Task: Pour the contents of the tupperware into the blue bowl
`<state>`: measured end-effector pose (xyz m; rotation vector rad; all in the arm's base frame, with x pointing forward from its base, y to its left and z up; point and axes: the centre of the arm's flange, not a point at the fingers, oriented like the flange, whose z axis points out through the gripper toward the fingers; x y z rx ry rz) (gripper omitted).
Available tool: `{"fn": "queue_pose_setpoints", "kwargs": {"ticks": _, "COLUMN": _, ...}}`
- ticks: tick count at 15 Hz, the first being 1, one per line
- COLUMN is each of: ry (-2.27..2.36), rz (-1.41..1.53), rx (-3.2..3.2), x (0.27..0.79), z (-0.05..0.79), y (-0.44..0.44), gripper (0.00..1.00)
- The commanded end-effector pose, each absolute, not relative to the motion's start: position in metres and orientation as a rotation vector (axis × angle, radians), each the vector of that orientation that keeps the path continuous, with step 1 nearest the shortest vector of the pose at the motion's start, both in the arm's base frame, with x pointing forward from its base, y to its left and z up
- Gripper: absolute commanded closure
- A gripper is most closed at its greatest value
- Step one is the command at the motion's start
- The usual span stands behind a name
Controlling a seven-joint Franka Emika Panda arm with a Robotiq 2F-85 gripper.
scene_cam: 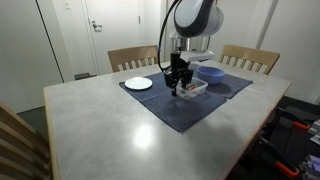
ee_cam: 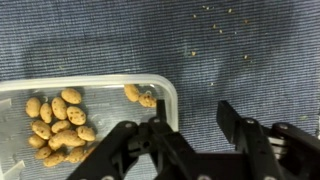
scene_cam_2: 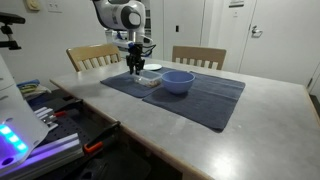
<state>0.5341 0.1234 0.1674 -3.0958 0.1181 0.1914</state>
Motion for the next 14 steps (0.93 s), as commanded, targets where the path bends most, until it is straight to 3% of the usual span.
{"fn": "queue_pose_setpoints", "kwargs": {"ticks": 1, "ry": 0.111, "rz": 0.175, "rx": -3.097, "x": 0.532, "z": 0.163, "y": 0.125, "gripper": 0.74}}
{"fn": "queue_pose_setpoints", "kwargs": {"ticks": 4, "ry": 0.109, "rz": 0.178, "rx": -3.099, "x": 0.530, "z": 0.164, "y": 0.124, "gripper": 0.96}}
{"fn": "queue_pose_setpoints", "kwargs": {"ticks": 5, "ry": 0.109, "rz": 0.178, "rx": -3.100, "x": 0.529, "z": 0.164, "y": 0.124, "gripper": 0.98}}
{"fn": "queue_pose_setpoints", "kwargs": {"ticks": 14, "ry": 0.051, "rz": 0.267, "rx": -3.133, "x": 0.524, "z": 0.187, "y": 0.114, "gripper": 0.98}}
